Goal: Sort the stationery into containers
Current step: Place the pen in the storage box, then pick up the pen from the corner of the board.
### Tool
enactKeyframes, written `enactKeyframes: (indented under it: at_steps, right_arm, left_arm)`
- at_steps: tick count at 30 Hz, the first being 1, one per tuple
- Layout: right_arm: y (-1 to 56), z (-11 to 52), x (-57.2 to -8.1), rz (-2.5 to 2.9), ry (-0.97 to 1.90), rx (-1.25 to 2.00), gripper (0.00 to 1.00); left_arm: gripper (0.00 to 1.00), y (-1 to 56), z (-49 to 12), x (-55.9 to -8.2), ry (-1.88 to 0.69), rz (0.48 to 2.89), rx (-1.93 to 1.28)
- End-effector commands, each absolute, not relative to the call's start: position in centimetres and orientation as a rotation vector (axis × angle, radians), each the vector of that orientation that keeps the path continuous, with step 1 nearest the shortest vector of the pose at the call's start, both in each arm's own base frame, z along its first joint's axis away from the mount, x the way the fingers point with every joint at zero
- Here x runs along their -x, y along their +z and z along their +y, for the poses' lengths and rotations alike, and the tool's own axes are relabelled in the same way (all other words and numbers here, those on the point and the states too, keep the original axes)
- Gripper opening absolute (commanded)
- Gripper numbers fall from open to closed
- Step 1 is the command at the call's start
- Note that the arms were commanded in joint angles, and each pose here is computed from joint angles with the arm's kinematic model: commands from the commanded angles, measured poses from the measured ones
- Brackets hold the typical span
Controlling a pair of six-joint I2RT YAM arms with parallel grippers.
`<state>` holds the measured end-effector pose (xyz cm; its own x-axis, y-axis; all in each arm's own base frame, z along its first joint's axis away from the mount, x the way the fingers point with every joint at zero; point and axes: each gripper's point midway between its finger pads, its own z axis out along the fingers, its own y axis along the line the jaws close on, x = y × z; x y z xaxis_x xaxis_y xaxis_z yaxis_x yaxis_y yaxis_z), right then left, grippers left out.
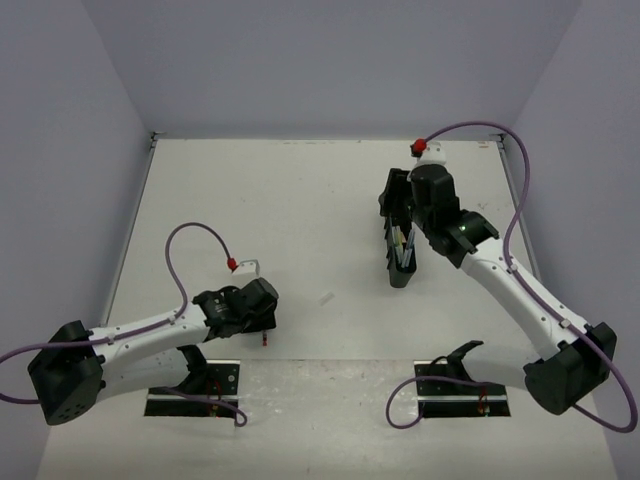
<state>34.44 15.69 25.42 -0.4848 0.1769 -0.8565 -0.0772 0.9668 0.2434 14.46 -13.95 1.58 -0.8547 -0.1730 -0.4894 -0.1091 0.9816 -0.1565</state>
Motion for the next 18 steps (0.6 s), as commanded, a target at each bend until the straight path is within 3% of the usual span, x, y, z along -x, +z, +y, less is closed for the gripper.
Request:
enactKeyframes:
  at_steps: [1, 5, 7, 13, 18]
  right_arm:
    - [26.6, 16.9, -32.1, 2.077, 0.355, -0.012, 0.56]
    - [27.0, 17.1, -31.4, 2.068, 0.391, -0.007, 0.54]
    - [27.1, 17.5, -30.9, 2.072, 0.427, 0.006, 0.54]
    - [26.7, 20.1, -28.4, 2.082, 0.634, 0.074, 0.55]
    - [25.7, 20.6, -27.0, 2.12, 0.611, 0.063, 0.56]
  left_arm:
    - [0.64, 1.4, -13.3, -13.7, -0.087, 2.598, 0.262]
    - [0.59, 0.8, -13.2, -13.4, -0.038, 2.612, 0.245]
    - [0.44, 0.5, -13.1, -13.4, -0.009, 2.62, 0.241]
    - [0.38, -0.8, -13.1, -12.6, 0.069, 2.667, 0.19]
    - [0.08, -1.6, -13.3, -11.9, 0.081, 2.702, 0.152]
